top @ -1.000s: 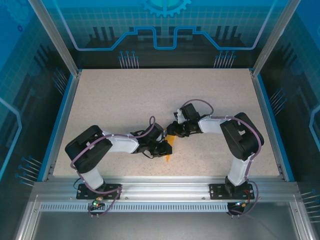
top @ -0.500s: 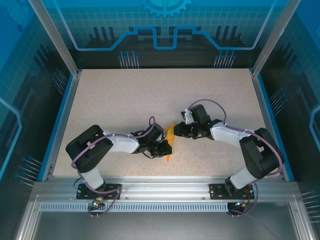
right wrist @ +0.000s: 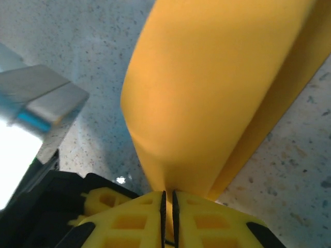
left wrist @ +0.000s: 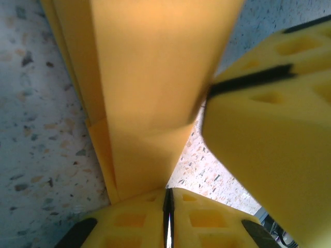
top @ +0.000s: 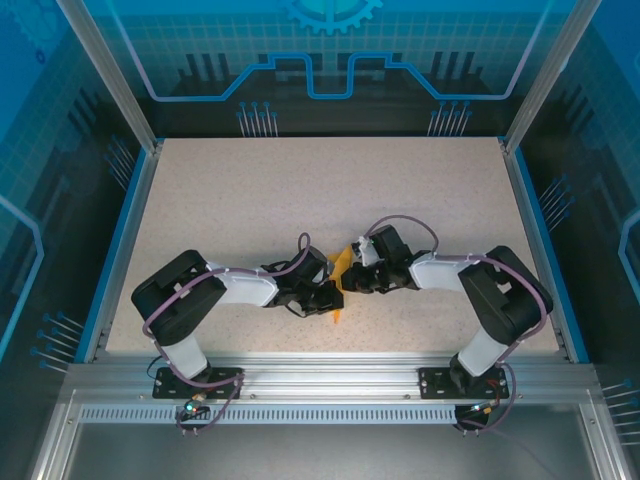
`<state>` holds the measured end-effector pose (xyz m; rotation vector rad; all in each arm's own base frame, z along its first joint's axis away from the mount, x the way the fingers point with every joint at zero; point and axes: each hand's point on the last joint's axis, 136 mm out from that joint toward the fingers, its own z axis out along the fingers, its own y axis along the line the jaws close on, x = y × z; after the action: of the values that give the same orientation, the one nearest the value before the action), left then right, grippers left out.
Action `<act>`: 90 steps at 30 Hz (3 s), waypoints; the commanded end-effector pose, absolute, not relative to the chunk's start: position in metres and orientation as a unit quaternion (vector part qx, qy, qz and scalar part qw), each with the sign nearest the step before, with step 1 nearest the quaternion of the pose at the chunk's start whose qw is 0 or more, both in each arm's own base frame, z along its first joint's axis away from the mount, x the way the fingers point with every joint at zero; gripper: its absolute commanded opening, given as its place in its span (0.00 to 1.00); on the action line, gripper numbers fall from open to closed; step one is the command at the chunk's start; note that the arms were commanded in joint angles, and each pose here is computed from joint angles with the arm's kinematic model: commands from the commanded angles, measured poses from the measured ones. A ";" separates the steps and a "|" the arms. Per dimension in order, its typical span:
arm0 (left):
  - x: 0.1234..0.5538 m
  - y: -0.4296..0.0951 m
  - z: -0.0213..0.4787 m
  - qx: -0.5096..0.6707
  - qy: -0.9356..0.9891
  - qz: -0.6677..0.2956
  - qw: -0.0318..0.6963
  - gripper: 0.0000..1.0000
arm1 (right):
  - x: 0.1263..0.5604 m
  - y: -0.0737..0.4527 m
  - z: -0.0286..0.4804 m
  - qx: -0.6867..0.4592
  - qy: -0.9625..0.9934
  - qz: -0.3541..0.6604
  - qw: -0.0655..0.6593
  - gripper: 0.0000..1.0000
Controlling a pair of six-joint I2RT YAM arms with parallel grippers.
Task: Fold a paper plane with a square sheet of paper (fold left side to right side)
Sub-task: Fold the wing for the fifth time at the center of the table.
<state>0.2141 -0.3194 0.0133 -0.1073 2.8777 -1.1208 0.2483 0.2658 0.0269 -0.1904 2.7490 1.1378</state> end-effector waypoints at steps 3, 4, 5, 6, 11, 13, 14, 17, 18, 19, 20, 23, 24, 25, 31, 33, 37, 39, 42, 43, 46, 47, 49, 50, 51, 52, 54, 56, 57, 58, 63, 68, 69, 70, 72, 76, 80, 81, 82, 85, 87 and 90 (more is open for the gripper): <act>0.197 -0.300 -0.013 -0.047 0.950 -0.309 0.000 0.13 | 0.256 0.274 0.025 -0.076 0.921 0.374 0.080 0.14; 0.197 -0.300 -0.013 -0.047 0.950 -0.309 0.001 0.13 | 0.258 0.271 0.023 -0.075 0.924 0.366 0.081 0.14; 0.198 -0.300 -0.012 -0.048 0.950 -0.309 0.001 0.13 | 0.258 0.269 0.020 -0.074 0.927 0.358 0.079 0.14; 0.198 -0.299 -0.013 -0.047 0.950 -0.308 0.001 0.13 | 0.260 0.268 0.019 -0.074 0.930 0.352 0.079 0.14; 0.197 -0.300 -0.014 -0.047 0.950 -0.308 -0.001 0.12 | 0.262 0.264 0.005 -0.075 0.940 0.327 0.066 0.14; 0.197 -0.300 -0.014 -0.046 0.950 -0.308 -0.001 0.12 | 0.262 0.263 -0.001 -0.074 0.943 0.317 0.061 0.14; 0.197 -0.300 -0.014 -0.047 0.950 -0.308 -0.001 0.12 | 0.263 0.261 -0.003 -0.073 0.945 0.313 0.060 0.14; 0.196 -0.299 -0.015 -0.048 0.951 -0.306 -0.003 0.12 | 0.267 0.256 -0.005 -0.070 0.949 0.300 0.066 0.13; 0.196 -0.299 -0.015 -0.048 0.951 -0.305 -0.003 0.12 | 0.268 0.254 -0.006 -0.069 0.950 0.296 0.066 0.13; 0.196 -0.299 -0.015 -0.048 0.951 -0.306 -0.003 0.12 | 0.270 0.253 -0.005 -0.070 0.951 0.293 0.068 0.13; 0.196 -0.299 -0.015 -0.048 0.951 -0.305 -0.003 0.12 | 0.272 0.252 -0.006 -0.069 0.952 0.289 0.068 0.13; 0.196 -0.299 -0.016 -0.048 0.951 -0.305 -0.004 0.12 | 0.277 0.248 -0.007 -0.068 0.954 0.284 0.072 0.13; 0.196 -0.299 -0.016 -0.048 0.951 -0.305 -0.005 0.12 | 0.280 0.247 -0.007 -0.066 0.953 0.285 0.074 0.13; 0.196 -0.299 -0.016 -0.048 0.951 -0.305 -0.005 0.12 | 0.282 0.246 -0.006 -0.064 0.953 0.287 0.075 0.13; 0.195 -0.299 -0.016 -0.047 0.951 -0.304 -0.006 0.11 | 0.303 0.242 0.003 -0.060 0.950 0.291 0.093 0.13; 0.196 -0.299 -0.017 -0.047 0.951 -0.305 -0.006 0.12 | 0.310 0.240 0.005 -0.058 0.951 0.290 0.095 0.13; 0.195 -0.299 -0.017 -0.047 0.951 -0.305 -0.008 0.11 | 0.320 0.237 0.006 -0.054 0.950 0.293 0.097 0.13; 0.195 -0.300 -0.017 -0.047 0.951 -0.306 -0.008 0.12 | 0.326 0.235 0.007 -0.052 0.950 0.292 0.100 0.13; 0.195 -0.300 -0.017 -0.046 0.951 -0.306 -0.009 0.12 | 0.335 0.233 0.009 -0.049 0.949 0.294 0.104 0.13; 0.195 -0.300 -0.017 -0.046 0.951 -0.307 -0.009 0.12 | 0.339 0.233 0.010 -0.049 0.949 0.293 0.105 0.13; 0.195 -0.301 -0.017 -0.046 0.951 -0.307 -0.009 0.11 | 0.346 0.230 0.008 -0.046 0.951 0.288 0.104 0.13; 0.195 -0.301 -0.017 -0.045 0.950 -0.307 -0.010 0.12 | 0.348 0.229 0.007 -0.045 0.951 0.288 0.104 0.13; 0.195 -0.300 -0.017 -0.046 0.950 -0.307 -0.010 0.12 | 0.354 0.227 0.006 -0.040 0.951 0.290 0.104 0.13; 0.195 -0.301 -0.017 -0.046 0.950 -0.308 -0.009 0.12 | 0.355 0.226 0.004 -0.039 0.951 0.289 0.103 0.13; 0.195 -0.300 -0.017 -0.046 0.950 -0.307 -0.010 0.11 | 0.357 0.225 0.003 -0.038 0.952 0.287 0.102 0.13; 0.195 -0.301 -0.017 -0.045 0.950 -0.308 -0.009 0.12 | 0.360 0.223 0.002 -0.037 0.952 0.286 0.102 0.13; 0.195 -0.300 -0.017 -0.046 0.950 -0.308 -0.009 0.11 | 0.365 0.219 0.001 -0.031 0.953 0.284 0.104 0.13; 0.195 -0.301 -0.017 -0.046 0.950 -0.308 -0.010 0.11 | 0.370 0.217 0.002 -0.026 0.951 0.289 0.107 0.13; 0.195 -0.301 -0.017 -0.045 0.950 -0.308 -0.010 0.11 | 0.373 0.217 0.003 -0.024 0.950 0.292 0.108 0.14; 0.195 -0.301 -0.018 -0.046 0.950 -0.308 -0.010 0.11 | 0.376 0.217 0.004 -0.023 0.949 0.294 0.110 0.13; 0.194 -0.301 -0.018 -0.046 0.950 -0.308 -0.011 0.11 | 0.387 0.215 0.005 -0.022 0.950 0.292 0.112 0.14; 0.195 -0.302 -0.017 -0.045 0.950 -0.310 -0.009 0.11 | 0.400 0.210 0.009 -0.015 0.948 0.295 0.121 0.14; 0.195 -0.302 -0.017 -0.046 0.949 -0.311 -0.009 0.11 | 0.403 0.210 0.015 -0.015 0.946 0.297 0.128 0.14; 0.196 -0.303 -0.016 -0.044 0.949 -0.313 -0.008 0.11 | 0.406 0.209 0.022 -0.015 0.945 0.299 0.135 0.13; 0.197 -0.304 -0.014 -0.044 0.947 -0.317 -0.004 0.11 | 0.407 0.210 0.042 -0.021 0.940 0.302 0.154 0.14; 0.198 -0.306 -0.011 -0.041 0.946 -0.322 0.003 0.11 | 0.394 0.208 0.080 -0.036 0.934 0.302 0.188 0.14; 0.199 -0.308 -0.010 -0.040 0.945 -0.324 0.007 0.11 | 0.361 0.217 0.091 -0.044 0.930 0.321 0.175 0.14; 0.199 -0.308 -0.009 -0.039 0.945 -0.324 0.007 0.11 | 0.350 0.223 0.088 -0.046 0.928 0.333 0.164 0.14; 0.199 -0.308 -0.009 -0.039 0.945 -0.324 0.008 0.11 | 0.340 0.228 0.086 -0.046 0.926 0.341 0.153 0.14; 0.199 -0.308 -0.008 -0.039 0.945 -0.324 0.009 0.11 | 0.316 0.248 0.077 -0.048 0.917 0.376 0.125 0.14; 0.200 -0.308 -0.007 -0.038 0.945 -0.326 0.010 0.11 | 0.304 0.262 0.071 -0.049 0.912 0.394 0.108 0.14; 0.199 -0.309 -0.008 -0.038 0.945 -0.325 0.010 0.11 | 0.291 0.275 0.057 -0.056 0.914 0.392 0.085 0.13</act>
<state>0.2176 -0.3228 0.0139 -0.0977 2.8517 -1.1226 0.2986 0.2575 0.0593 -0.1687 2.7249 1.0809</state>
